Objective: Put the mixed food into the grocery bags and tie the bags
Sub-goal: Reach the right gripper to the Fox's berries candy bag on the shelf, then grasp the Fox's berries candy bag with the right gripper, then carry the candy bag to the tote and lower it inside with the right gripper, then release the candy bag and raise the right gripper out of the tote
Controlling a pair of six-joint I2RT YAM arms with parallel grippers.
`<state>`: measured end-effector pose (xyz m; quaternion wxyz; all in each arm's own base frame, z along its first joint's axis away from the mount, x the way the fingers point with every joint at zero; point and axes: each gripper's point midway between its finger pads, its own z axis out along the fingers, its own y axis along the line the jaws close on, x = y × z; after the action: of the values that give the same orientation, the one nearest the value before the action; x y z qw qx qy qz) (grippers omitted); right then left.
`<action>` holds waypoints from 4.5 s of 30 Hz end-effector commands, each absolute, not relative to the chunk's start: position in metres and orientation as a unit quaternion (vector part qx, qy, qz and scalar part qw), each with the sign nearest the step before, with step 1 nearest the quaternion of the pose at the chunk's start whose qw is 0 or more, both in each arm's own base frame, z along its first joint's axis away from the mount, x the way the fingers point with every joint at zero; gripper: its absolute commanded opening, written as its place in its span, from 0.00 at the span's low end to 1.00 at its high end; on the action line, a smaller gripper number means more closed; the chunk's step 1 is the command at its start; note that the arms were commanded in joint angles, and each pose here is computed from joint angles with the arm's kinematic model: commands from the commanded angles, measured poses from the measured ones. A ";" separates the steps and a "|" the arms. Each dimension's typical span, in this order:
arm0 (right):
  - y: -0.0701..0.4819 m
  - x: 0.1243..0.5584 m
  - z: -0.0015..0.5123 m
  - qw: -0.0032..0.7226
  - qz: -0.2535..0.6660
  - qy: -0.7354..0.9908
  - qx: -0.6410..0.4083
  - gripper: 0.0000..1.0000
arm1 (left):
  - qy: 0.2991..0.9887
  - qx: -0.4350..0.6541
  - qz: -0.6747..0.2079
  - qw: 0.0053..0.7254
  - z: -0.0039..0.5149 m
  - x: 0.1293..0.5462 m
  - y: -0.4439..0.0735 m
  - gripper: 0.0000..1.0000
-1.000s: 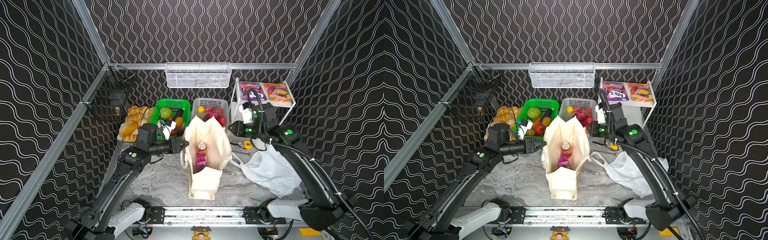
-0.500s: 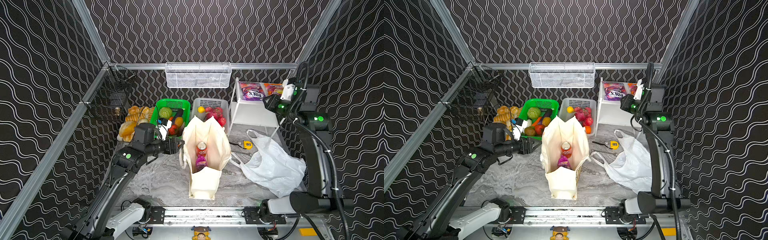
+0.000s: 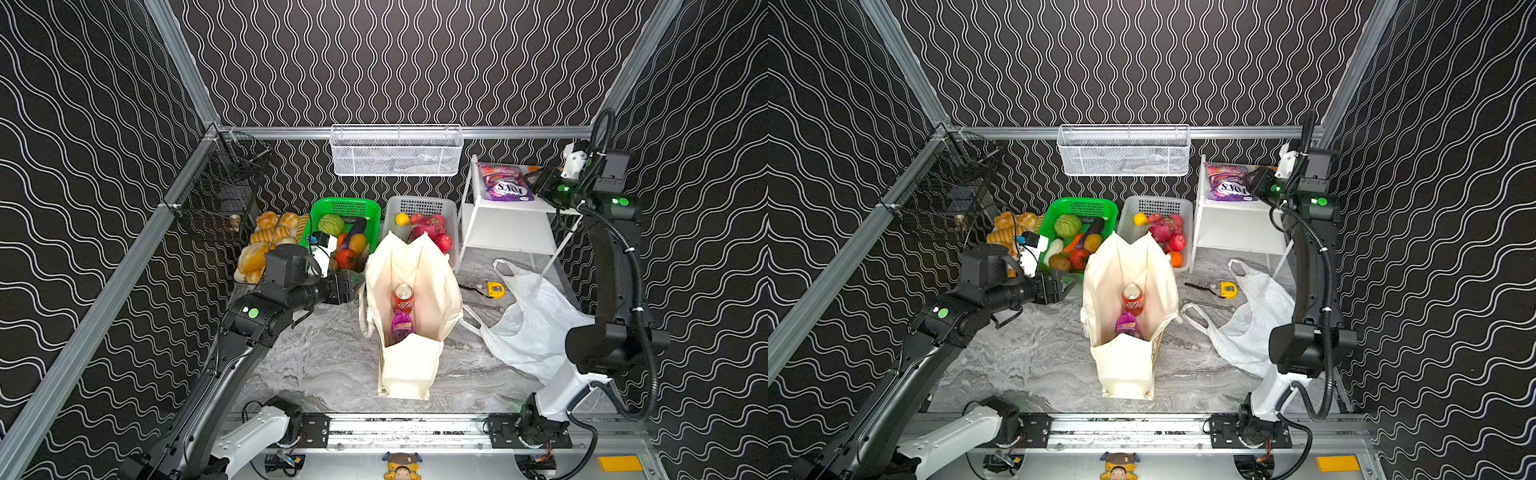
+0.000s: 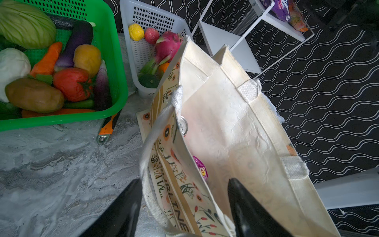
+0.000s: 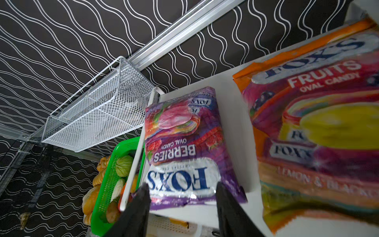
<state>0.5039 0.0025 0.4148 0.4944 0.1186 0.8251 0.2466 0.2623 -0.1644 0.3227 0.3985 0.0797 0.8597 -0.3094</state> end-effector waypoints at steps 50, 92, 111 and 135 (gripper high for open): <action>0.043 0.450 0.478 0.538 0.331 0.775 0.032 0.00 | 0.839 0.074 -0.343 0.416 0.339 0.257 -0.168 0.70; 0.303 0.231 0.306 0.144 0.360 0.908 -0.158 0.00 | 0.852 0.068 -0.393 0.340 0.296 0.268 -0.195 0.52; 0.335 0.233 0.318 0.177 0.471 0.859 -0.093 0.00 | 0.850 0.064 -0.400 0.337 0.294 0.268 -0.196 0.10; 0.335 0.227 0.290 0.150 0.468 0.866 -0.086 0.12 | 0.847 0.057 -0.404 0.341 0.297 0.265 -0.194 0.03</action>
<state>0.2237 0.3313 0.2812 0.1341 -0.0850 0.8771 0.4534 0.2621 -0.1938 0.2892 0.3247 0.0528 0.8556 -0.3997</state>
